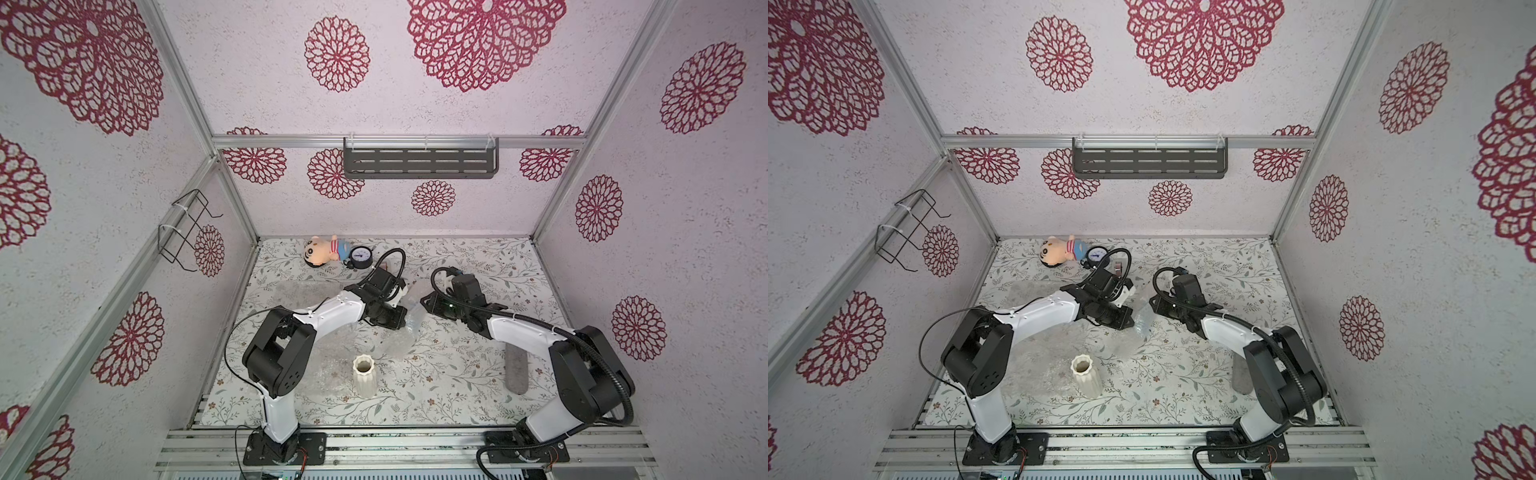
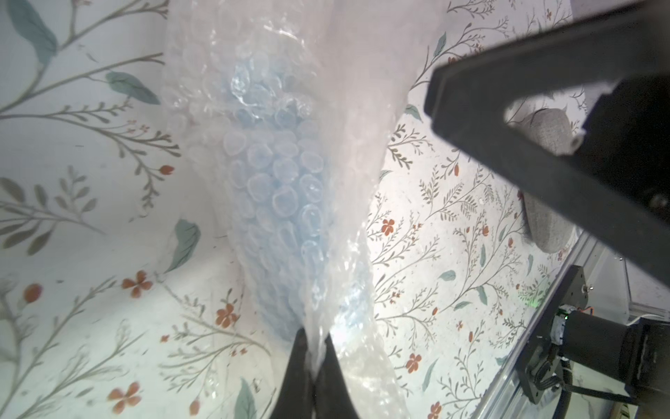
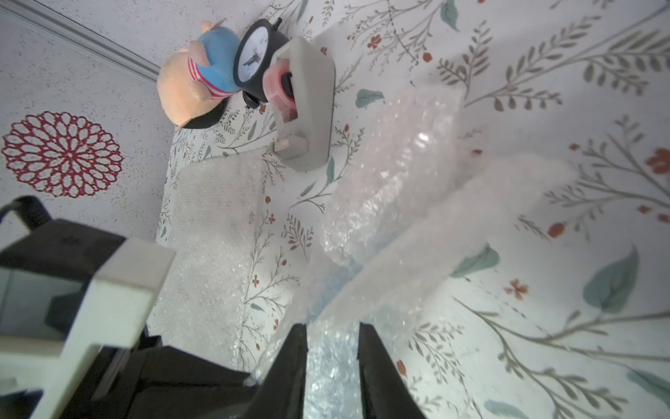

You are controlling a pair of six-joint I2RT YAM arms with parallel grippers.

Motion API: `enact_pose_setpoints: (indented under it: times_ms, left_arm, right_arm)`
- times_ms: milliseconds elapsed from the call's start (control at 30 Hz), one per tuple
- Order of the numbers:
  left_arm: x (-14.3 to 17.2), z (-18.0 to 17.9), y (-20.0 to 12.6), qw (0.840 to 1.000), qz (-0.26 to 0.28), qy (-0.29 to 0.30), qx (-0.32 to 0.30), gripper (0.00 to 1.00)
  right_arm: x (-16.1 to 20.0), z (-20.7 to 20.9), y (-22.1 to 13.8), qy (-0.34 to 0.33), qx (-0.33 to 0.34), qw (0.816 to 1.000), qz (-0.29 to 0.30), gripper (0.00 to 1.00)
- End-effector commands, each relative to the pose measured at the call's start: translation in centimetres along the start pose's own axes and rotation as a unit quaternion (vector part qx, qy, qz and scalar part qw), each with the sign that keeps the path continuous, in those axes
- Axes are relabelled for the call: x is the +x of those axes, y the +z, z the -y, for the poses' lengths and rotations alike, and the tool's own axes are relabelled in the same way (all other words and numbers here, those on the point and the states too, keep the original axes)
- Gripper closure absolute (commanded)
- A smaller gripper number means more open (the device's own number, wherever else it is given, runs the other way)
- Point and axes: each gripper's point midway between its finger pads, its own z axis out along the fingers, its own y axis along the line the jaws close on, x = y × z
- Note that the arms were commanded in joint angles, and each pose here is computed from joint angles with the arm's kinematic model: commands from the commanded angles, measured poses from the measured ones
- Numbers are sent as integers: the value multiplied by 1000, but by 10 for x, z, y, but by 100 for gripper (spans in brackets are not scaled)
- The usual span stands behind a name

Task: Wrap vases in bubble wrap
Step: Tear off the tape using the Tape Cutter.

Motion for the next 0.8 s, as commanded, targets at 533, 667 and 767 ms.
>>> enact_pose_setpoints:
  times_ms: [533, 667, 767]
  left_arm:
    - [38, -26, -31, 997, 0, 78, 3, 100]
    - [35, -30, -34, 997, 13, 78, 7, 100]
    - [35, -33, -36, 997, 18, 74, 13, 100]
  right_arm:
    - [-50, -40, 78, -69, -27, 997, -25, 59]
    - [-66, -49, 93, -59, -80, 995, -21, 57]
    - [-77, -53, 104, -66, -85, 994, -22, 56]
